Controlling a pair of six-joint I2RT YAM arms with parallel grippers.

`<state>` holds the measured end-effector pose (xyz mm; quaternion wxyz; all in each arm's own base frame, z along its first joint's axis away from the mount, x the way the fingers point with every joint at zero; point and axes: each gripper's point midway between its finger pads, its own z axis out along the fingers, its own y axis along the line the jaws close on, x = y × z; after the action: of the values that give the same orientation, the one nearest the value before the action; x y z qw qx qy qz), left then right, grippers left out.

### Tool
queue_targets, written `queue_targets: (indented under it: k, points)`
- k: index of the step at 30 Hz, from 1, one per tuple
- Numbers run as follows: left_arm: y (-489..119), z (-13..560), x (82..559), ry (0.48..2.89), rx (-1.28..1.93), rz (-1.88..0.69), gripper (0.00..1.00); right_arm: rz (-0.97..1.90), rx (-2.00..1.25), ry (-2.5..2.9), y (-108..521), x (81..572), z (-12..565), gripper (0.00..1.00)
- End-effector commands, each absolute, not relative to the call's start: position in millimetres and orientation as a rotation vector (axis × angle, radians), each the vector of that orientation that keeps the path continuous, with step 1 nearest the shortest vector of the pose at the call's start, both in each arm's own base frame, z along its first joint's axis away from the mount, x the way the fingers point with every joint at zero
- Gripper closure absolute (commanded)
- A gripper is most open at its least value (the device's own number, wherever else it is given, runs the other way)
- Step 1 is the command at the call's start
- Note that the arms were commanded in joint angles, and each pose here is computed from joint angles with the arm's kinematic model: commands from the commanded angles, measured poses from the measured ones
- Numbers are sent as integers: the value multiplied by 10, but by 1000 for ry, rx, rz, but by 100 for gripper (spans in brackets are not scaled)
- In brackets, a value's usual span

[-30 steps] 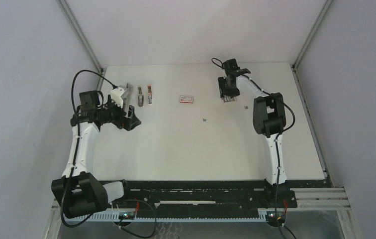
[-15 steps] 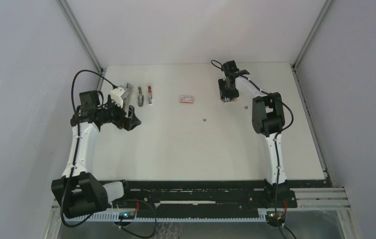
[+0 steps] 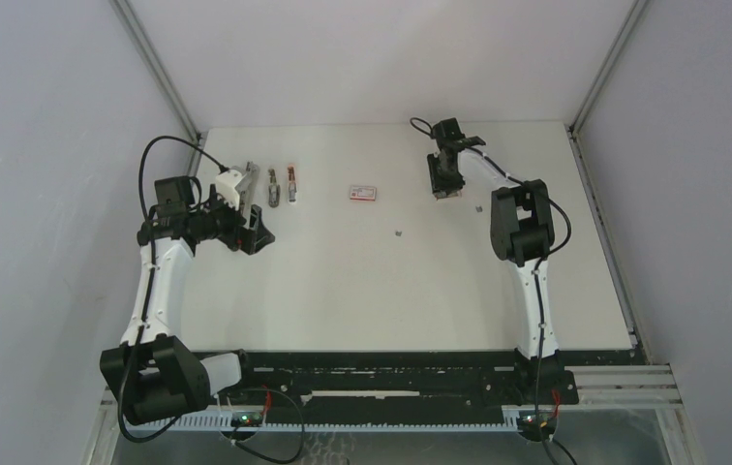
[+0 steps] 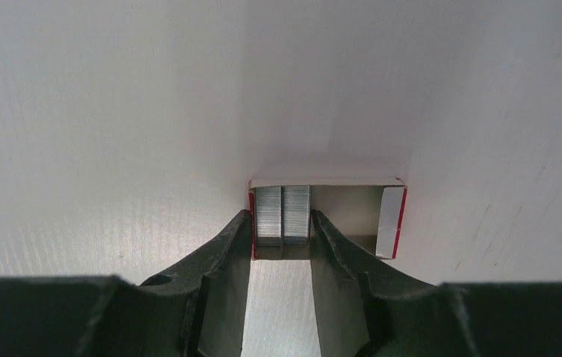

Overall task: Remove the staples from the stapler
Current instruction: Adjust the staple in the staple box.

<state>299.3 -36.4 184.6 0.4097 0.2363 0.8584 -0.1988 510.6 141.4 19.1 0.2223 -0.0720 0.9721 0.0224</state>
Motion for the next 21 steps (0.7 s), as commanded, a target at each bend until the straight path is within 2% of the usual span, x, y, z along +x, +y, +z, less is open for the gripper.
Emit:
queue_targets:
  k: [1, 21]
  points:
    - [-399, 1817, 2943, 2138, 600, -527, 0, 74, -235, 2631, 1511, 5106, 377, 67]
    - [-386, 1817, 2950, 2141, 595, -520, 0, 223, -488, 2714, 2035, 3962, 368, 64]
